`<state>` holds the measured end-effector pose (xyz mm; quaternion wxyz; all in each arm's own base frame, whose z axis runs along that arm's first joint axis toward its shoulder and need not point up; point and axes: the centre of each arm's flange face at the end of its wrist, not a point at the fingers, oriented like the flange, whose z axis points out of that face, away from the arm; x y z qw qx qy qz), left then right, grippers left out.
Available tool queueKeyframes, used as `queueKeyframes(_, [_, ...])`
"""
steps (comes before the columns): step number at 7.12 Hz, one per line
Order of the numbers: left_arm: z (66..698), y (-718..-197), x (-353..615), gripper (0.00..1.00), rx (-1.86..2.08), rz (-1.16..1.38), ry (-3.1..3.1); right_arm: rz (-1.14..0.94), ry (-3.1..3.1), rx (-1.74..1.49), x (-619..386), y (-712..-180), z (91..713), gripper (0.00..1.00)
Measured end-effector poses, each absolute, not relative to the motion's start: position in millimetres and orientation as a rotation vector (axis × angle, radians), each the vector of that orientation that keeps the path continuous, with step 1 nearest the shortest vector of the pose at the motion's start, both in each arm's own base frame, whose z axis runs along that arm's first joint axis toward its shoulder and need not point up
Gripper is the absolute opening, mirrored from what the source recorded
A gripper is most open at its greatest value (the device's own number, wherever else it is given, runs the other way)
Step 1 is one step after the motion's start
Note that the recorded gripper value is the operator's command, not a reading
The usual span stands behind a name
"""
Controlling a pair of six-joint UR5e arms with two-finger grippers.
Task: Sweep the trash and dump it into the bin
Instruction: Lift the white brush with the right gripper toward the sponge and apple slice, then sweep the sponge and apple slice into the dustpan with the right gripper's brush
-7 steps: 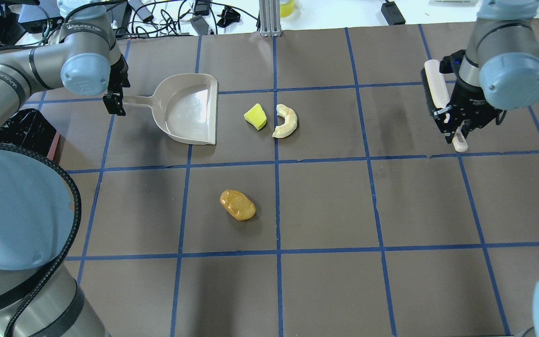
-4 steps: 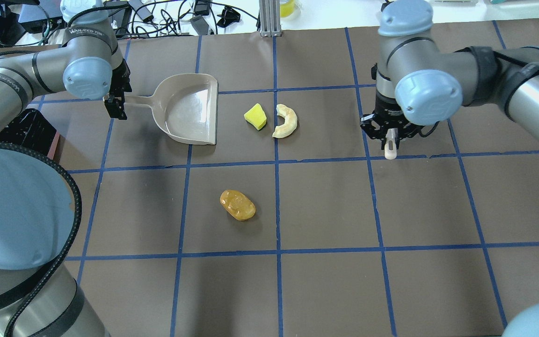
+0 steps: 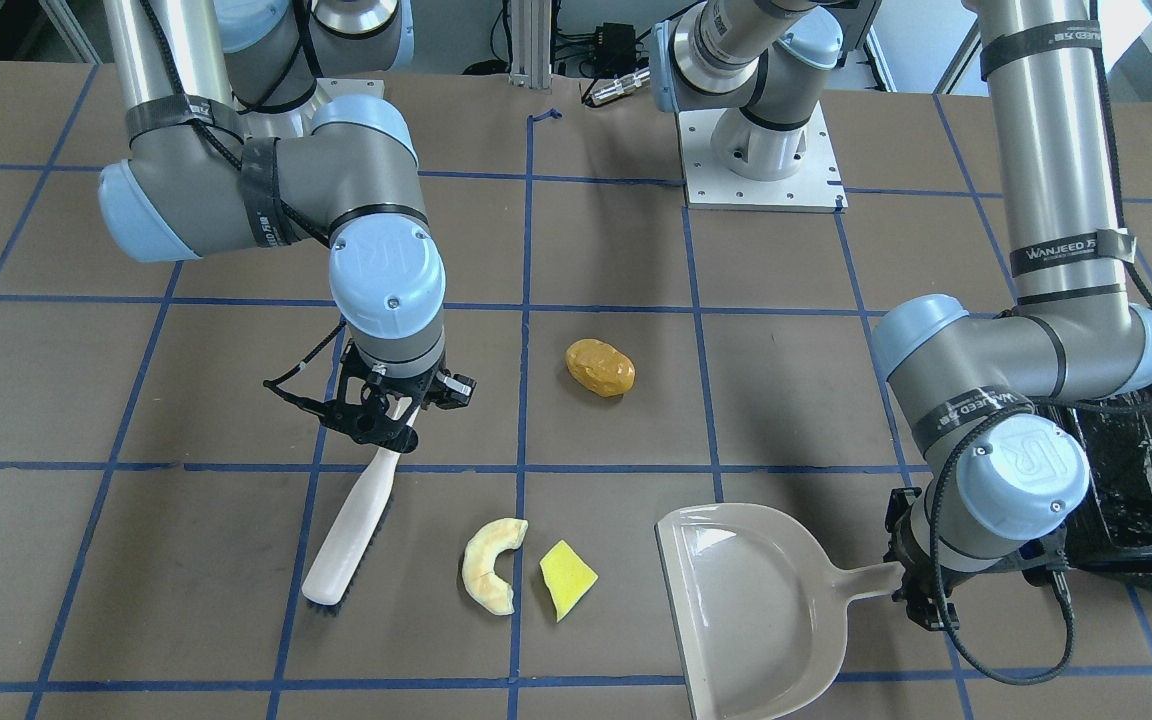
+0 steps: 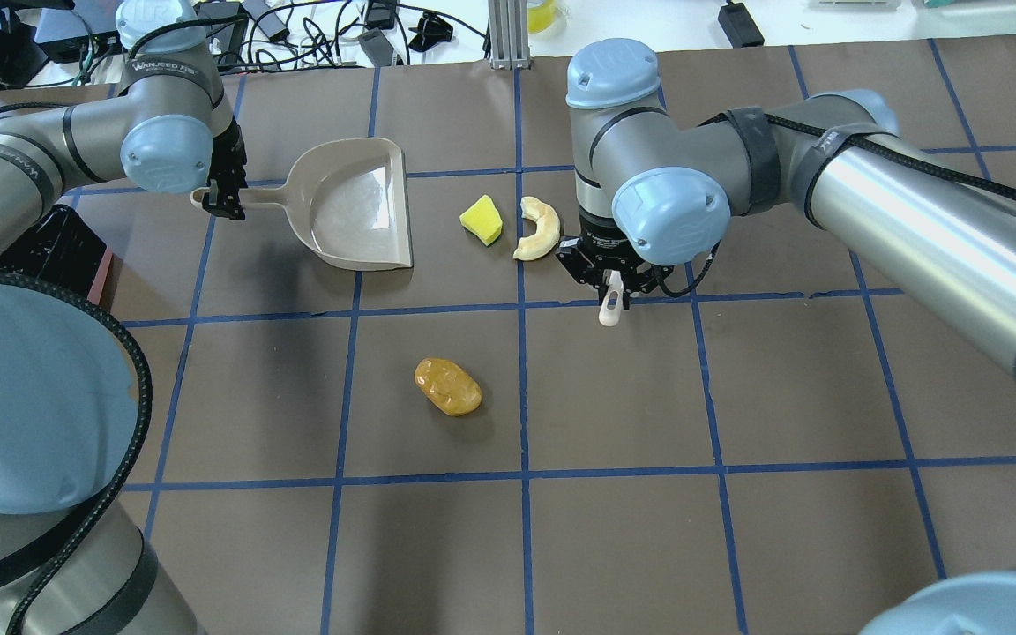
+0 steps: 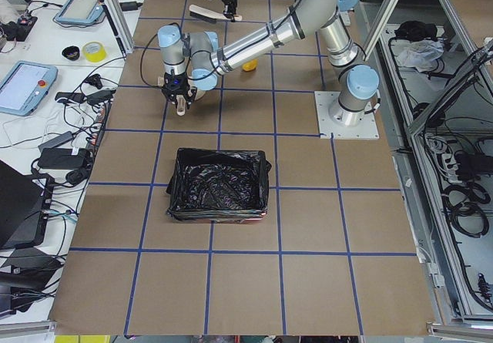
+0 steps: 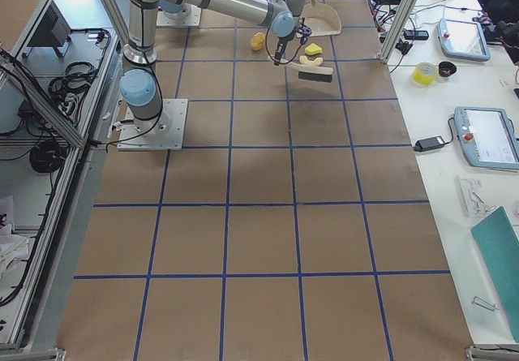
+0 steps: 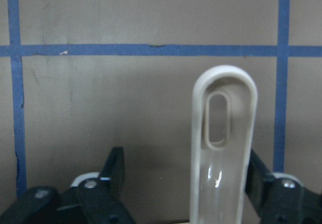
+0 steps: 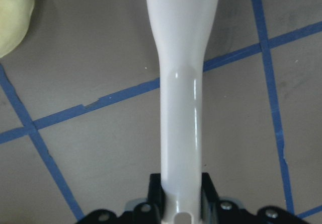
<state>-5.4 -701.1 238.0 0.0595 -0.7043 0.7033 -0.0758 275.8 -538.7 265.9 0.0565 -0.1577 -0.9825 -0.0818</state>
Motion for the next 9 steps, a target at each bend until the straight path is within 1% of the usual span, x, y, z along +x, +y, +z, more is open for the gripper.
queueKeyframes(2, [253, -702, -12, 0.00, -2.102, -0.268, 2.170, -0.302, -3.026, -0.513, 290, -541, 255, 0.09])
queueKeyframes(5, [260, -700, -63, 0.00, -2.035, -0.380, 2.207, -0.353, -3.119, -0.543, 305, -544, 254, 0.09])
queueKeyframes(9, [251, -698, -80, 0.00, -2.013, -0.415, 2.170, -0.287, -3.250, -0.436, 355, -551, 234, 0.09])
